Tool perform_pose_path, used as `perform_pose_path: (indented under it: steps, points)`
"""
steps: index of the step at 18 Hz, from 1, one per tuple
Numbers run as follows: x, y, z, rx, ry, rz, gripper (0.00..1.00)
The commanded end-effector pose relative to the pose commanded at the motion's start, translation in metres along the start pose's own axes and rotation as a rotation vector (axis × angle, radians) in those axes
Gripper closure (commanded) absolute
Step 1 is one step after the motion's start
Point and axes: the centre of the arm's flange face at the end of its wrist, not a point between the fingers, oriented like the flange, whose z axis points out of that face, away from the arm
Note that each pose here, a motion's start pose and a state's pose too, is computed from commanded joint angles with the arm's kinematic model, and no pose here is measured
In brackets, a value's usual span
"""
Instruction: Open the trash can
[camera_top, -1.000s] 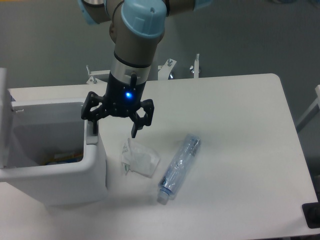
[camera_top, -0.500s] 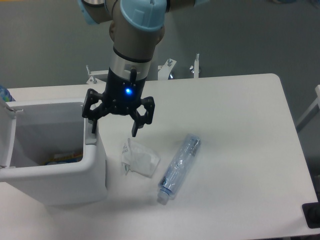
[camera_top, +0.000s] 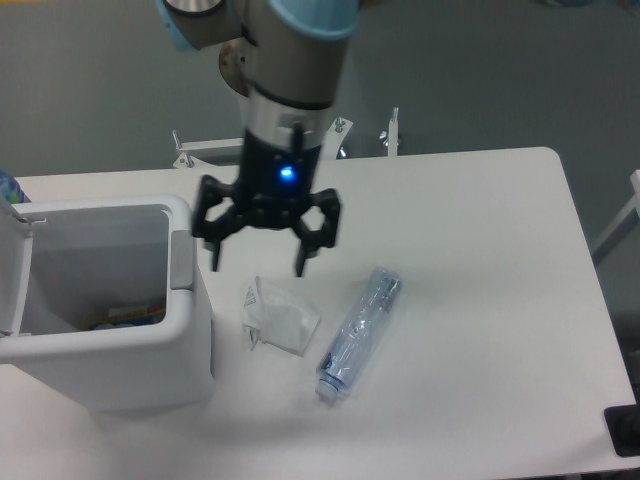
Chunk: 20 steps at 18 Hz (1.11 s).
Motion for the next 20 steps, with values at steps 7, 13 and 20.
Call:
perform_pose_path:
  steps: [7,13,20]
  points:
    - [-0.087,0.004,-0.038,0.044,-0.083,0.051,0.00]
    - [-0.142,0.019,-0.056,-0.083,-0.296,0.247,0.00]
    - [-0.191,0.043,-0.068,-0.270,-0.325,0.557,0.00]
